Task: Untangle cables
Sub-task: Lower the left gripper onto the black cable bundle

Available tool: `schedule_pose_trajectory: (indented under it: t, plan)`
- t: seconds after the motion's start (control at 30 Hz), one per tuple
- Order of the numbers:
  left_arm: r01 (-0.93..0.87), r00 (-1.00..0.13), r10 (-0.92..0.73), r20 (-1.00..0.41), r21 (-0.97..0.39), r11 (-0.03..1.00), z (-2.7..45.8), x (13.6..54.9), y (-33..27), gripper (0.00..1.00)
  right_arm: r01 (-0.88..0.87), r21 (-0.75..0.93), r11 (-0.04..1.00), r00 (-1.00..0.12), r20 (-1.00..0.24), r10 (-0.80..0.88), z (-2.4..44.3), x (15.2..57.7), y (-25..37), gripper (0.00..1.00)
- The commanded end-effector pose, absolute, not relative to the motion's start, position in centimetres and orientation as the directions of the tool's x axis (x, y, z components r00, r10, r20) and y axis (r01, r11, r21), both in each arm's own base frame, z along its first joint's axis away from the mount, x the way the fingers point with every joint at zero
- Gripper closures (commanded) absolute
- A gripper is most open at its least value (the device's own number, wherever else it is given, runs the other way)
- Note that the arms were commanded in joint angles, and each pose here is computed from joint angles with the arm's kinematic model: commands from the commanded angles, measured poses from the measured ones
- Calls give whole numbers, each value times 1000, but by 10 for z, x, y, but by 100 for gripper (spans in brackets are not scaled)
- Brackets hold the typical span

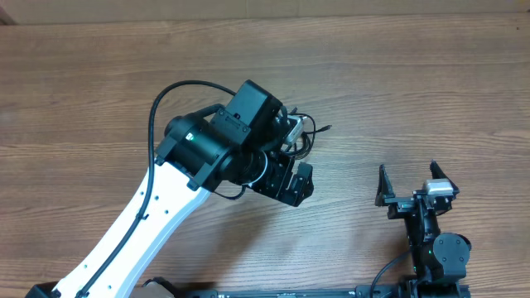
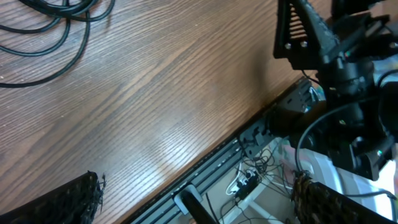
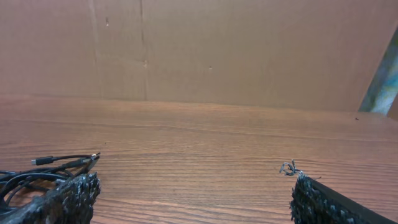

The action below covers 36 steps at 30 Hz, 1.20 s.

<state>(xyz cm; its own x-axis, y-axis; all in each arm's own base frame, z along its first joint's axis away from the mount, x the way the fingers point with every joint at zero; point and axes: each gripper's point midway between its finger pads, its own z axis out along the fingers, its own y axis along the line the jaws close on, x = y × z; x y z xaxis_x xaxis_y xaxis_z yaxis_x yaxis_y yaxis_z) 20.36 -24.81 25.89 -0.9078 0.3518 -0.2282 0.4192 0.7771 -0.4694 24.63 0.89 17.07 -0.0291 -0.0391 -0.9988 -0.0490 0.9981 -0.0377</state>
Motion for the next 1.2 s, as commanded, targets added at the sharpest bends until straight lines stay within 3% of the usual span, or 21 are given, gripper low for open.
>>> schedule_pose_trajectory:
  t: [0.0,0.87,1.17]
  plan:
    - [402,-916,345,-207,-451,797,251,206,-247,0,-48,-43,998,-22,-999,-44,170,246,9,0]
    - [390,-919,365,-149,-479,786,246,196,-252,0,-48,-43,998,-22,-999,-44,170,246,9,0]
    - [199,-980,173,-103,-374,906,236,209,-232,0,-48,-43,998,-22,-999,-44,170,246,9,0]
